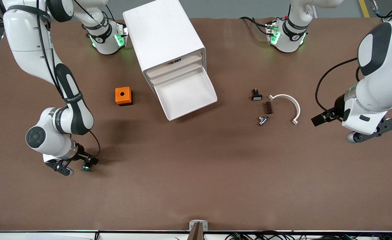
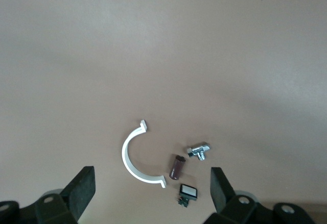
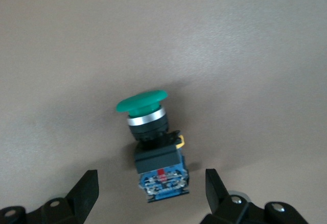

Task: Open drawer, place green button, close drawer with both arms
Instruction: 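Grasp the green push button with the right gripper and lift it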

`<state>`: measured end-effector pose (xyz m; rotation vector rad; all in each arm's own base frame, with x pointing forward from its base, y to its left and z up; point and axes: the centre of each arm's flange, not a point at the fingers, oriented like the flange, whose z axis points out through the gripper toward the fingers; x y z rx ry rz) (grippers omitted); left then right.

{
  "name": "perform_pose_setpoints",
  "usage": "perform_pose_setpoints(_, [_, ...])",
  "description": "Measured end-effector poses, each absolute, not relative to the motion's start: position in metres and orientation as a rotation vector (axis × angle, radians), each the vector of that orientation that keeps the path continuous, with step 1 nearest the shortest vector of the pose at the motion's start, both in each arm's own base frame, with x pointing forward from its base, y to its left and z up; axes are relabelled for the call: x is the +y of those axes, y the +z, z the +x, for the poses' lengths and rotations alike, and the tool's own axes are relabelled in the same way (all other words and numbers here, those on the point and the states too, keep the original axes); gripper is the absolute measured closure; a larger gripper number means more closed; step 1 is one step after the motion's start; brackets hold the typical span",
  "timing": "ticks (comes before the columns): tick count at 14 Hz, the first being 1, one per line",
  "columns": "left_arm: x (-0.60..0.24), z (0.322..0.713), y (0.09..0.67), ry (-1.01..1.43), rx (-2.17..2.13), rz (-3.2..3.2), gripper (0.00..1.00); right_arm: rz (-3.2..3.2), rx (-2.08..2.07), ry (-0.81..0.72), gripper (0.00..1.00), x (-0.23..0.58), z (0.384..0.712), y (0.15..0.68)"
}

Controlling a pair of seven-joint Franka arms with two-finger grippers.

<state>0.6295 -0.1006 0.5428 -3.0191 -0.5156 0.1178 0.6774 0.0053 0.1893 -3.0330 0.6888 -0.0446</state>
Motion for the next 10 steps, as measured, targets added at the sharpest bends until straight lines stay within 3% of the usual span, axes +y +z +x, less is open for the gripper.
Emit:
perform_pose_setpoints(6, [-0.081, 0.635, 0.554, 0.063, -0.435, -3.05, 0.0, -3.078, 0.616, -0.059, 0.15, 0.006, 0.677, 0.179])
perform_pose_setpoints(7, [-0.084, 0.634, 0.555, 0.062, -0.426, -3.052, 0.0, -3.084, 0.591, -0.06, 0.21, 0.005, 0.677, 0.179])
perform_pose_setpoints(10, [-0.105, 0.631, 0.555, 0.063, -0.374, -3.066, 0.0, -3.091, 0.571, -0.063, 0.57, 0.0, 0.677, 0.179])
